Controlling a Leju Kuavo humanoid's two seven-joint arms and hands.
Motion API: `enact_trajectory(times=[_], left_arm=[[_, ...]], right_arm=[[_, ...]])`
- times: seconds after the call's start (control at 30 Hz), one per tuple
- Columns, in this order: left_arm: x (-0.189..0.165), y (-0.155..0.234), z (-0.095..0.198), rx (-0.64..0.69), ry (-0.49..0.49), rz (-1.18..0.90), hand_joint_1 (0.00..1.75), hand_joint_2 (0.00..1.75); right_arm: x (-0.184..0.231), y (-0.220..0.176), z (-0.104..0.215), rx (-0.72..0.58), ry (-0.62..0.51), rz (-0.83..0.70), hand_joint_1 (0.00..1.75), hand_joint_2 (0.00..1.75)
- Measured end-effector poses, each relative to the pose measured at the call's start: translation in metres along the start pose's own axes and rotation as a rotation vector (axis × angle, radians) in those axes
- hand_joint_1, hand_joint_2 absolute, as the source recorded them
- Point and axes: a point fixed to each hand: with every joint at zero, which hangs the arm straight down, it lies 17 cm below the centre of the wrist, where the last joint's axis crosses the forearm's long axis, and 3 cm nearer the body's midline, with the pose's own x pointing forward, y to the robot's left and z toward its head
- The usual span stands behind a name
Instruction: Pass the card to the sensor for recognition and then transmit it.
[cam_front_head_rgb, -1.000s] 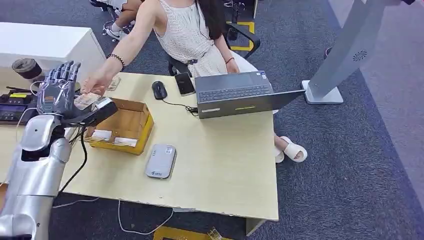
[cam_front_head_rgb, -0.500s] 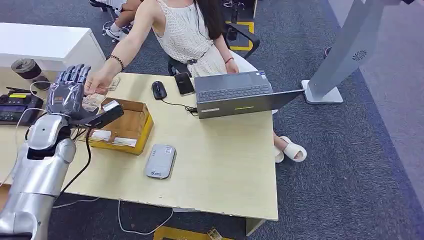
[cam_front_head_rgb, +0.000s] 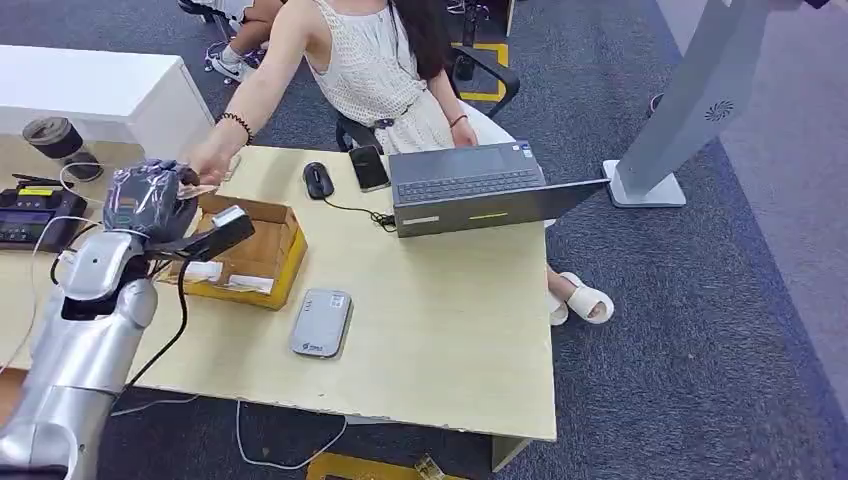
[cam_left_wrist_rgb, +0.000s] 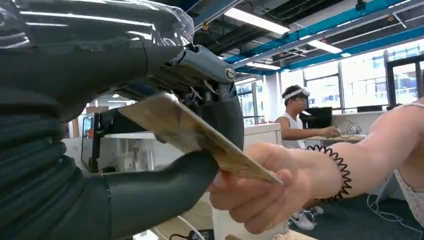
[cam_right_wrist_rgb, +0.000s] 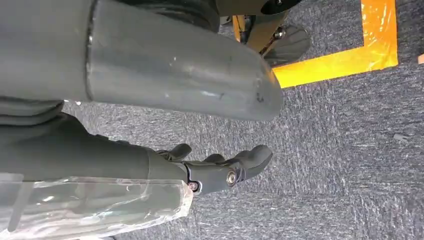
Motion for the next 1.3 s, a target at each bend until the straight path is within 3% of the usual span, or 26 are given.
enact_trajectory(times=[0.4, 0.6, 0.8, 0.9, 1.3], left_arm=[[0.032, -0.007, 0.002, -0.014, -0.06, 0.064, 1.75, 1.75], [0.099, -0.008, 0.029, 0.004, -0.168, 0.136, 1.75, 1.75], [0.179, -0.031, 0.084, -0.055, -0.305, 0.17, 1.75, 1.75], [0.204, -0.044, 0.104, -0.104, -0.322, 0.181, 1.75, 1.75], [0.229, -0.053, 0.119, -0.147, -0.343, 0.203, 1.75, 1.75]], right_arm=[[0.0, -0.001, 0.0, -0.006, 0.001, -0.011, 0.0, 0.0], [-0.001, -0.002, 0.0, -0.012, 0.004, -0.013, 0.0, 0.0], [-0.001, -0.004, 0.0, -0.019, 0.006, -0.018, 0.0, 0.0], [-0.002, -0.006, -0.001, -0.032, 0.01, -0.03, 0.0, 0.0], [-0.003, -0.008, -0.001, -0.039, 0.014, -0.039, 0.0, 0.0]])
